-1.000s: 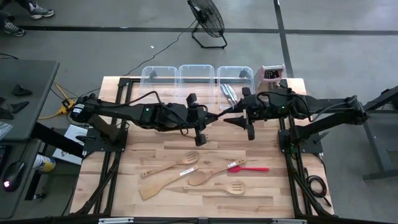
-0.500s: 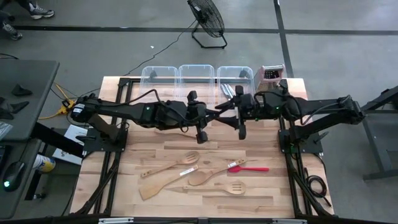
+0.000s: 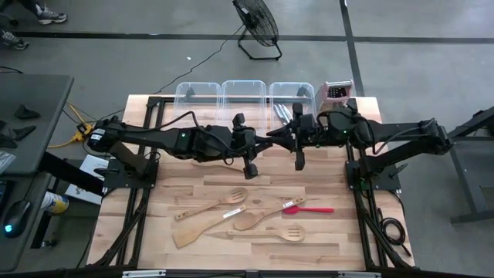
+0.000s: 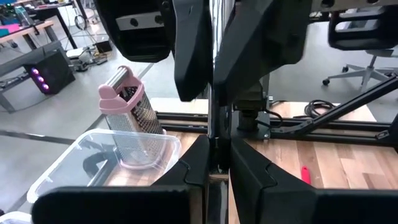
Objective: Pick & Place Kitchen Items
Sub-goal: Put the table knife into the right transparent bin
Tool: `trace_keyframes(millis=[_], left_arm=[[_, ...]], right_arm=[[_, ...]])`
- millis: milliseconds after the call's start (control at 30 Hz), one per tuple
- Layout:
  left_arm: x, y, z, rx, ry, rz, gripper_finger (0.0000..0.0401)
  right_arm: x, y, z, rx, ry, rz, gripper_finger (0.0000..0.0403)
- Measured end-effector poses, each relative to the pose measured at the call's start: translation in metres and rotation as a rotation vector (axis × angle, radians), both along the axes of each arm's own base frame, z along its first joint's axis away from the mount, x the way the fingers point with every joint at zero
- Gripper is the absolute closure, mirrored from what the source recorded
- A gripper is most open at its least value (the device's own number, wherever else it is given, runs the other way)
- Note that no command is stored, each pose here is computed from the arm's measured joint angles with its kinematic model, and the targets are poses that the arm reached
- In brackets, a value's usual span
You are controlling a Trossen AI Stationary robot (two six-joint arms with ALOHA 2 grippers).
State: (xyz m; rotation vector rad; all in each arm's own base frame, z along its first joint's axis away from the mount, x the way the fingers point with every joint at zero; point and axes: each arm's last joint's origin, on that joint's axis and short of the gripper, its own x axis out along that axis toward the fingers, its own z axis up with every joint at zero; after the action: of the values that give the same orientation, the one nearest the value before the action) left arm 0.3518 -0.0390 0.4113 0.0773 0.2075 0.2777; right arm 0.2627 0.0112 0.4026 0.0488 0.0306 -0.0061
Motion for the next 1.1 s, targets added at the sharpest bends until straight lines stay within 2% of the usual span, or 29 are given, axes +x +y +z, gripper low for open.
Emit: trace_keyframes(millis=[100,567,700,767,833,1100], left_arm=[[0.0,0.0,0.0,0.0,0.003,-0.002,0.0366],[0.0,0.0,-0.001,-0.001,0.007,-0.005,0.0366],[0.0,0.001,0.0,0.004,0.001,0.016,0.0324],[-0.001,0.001,0.002,0.005,-0.01,0.03,0.0298],[-0.001,0.001,0.001,0.008,-0.006,0.04,0.0282],[-0.002,0.003,0.0,0.028,0.007,0.105,0.028]], right_arm=[[0.0,-0.001,-0.001,-0.003,0.012,-0.006,0.0378],[-0.002,-0.002,-0.003,0.03,0.04,-0.031,0.0378],[-0.002,-0.003,-0.005,0.03,0.064,-0.036,0.0381],[-0.002,-0.005,-0.007,0.03,0.074,-0.043,0.0399],[-0.002,-0.008,-0.008,0.034,0.087,-0.053,0.04],[-0.002,-0.021,-0.01,0.045,0.106,-0.123,0.04]])
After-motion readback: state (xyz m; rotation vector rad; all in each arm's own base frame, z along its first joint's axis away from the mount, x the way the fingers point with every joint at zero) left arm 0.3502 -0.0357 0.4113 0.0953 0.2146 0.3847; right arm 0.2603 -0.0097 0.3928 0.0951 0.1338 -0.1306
